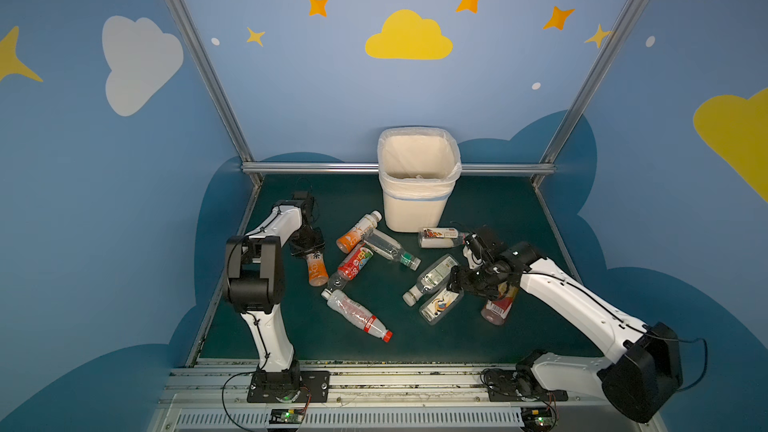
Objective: Throw the plastic bottles in the bin
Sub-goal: 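Lift the milk-tea bottle with the left gripper and drop it into the bin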
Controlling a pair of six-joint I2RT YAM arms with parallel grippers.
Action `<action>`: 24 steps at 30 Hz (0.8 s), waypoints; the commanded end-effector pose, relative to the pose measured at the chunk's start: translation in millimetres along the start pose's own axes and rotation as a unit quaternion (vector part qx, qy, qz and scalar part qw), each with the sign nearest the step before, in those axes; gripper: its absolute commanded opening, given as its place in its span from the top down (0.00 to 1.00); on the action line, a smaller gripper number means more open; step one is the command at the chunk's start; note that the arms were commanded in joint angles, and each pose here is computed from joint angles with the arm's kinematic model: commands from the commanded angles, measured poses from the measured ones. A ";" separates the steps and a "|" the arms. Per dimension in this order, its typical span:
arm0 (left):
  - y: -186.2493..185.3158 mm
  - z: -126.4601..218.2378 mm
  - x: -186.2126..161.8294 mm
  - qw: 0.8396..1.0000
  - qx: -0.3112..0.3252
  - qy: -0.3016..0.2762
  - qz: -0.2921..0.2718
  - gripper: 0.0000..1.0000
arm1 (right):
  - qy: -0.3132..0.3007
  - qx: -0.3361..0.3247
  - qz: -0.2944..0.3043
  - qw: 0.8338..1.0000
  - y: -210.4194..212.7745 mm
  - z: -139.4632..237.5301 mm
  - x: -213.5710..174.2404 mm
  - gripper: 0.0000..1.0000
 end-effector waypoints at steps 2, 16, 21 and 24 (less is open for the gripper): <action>5.1 -1.4 -0.4 1.000 0.005 -0.004 0.000 0.60 | 0.000 -0.010 -0.008 1.000 -4.7 4.2 -4.9 0.20; 9.4 50.8 -5.7 0.999 -0.014 -0.050 -0.001 0.60 | -0.006 -0.002 -0.011 1.000 -2.6 5.7 -3.8 0.21; 11.5 71.5 -13.2 0.997 -0.024 -0.070 0.000 0.60 | -0.006 -0.005 -0.012 1.000 -3.2 5.0 -4.5 0.20; 12.1 91.0 -20.5 0.995 -0.040 -0.088 0.001 0.60 | -0.004 -0.006 -0.014 1.000 -3.3 4.3 -4.4 0.20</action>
Point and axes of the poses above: each gripper's point midway between its finger pads, its own z axis back along the fingers, its own y axis along the line the jaws close on, x = y × z, the point moved 9 cm from there along z, back along the fingers, and after that the axes turned 2 degrees about -z, right-handed, at the moved point
